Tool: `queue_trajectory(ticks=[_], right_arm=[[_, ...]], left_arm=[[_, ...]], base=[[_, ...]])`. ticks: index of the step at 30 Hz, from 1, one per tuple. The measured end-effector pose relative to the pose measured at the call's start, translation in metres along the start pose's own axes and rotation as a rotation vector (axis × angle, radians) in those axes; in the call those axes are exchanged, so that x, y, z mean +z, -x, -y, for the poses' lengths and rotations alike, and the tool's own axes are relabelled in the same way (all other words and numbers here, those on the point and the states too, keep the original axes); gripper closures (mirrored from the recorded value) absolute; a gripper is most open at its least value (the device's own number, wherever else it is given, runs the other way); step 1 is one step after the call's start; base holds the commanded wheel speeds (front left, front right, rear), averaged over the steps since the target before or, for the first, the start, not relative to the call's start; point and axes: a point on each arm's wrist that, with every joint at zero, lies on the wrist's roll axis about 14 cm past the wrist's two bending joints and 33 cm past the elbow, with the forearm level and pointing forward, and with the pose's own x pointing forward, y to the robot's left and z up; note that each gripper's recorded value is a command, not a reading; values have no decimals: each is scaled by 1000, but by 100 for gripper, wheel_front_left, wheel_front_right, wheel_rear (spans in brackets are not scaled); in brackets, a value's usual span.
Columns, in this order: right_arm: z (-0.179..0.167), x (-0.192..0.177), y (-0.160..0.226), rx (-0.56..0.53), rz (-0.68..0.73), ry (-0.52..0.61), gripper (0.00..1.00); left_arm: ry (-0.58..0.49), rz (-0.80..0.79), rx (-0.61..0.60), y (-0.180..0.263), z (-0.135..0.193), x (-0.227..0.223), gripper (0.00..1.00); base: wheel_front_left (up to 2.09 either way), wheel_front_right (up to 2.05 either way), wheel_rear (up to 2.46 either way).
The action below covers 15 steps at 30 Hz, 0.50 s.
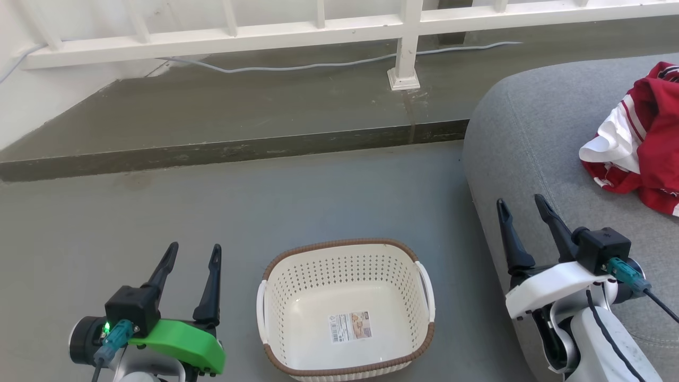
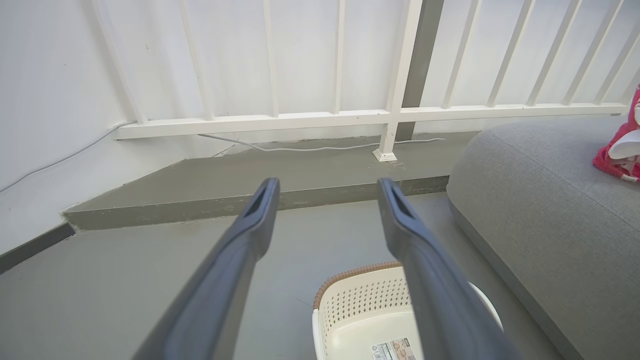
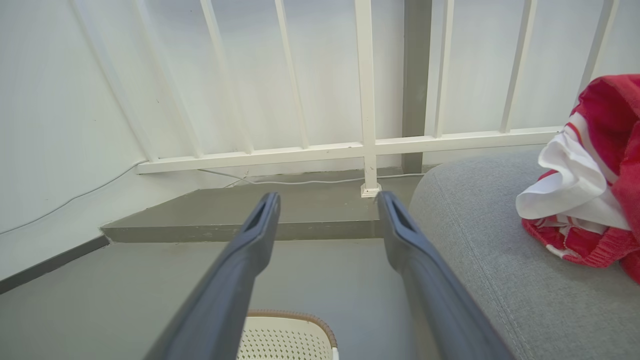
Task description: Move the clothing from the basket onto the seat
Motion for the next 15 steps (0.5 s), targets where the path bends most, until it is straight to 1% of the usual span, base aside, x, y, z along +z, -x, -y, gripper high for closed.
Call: queue_trajectory(ticks=[12,15], right_arm=[[-1,9,3,-11,20,2,0],[0,6,6,-19,6,1,0]], left_arm=[[19,3,40,1,-7,-1,0],[18,4,50,1,-10,-1,0]], base=[[0,0,0],[0,0,0]])
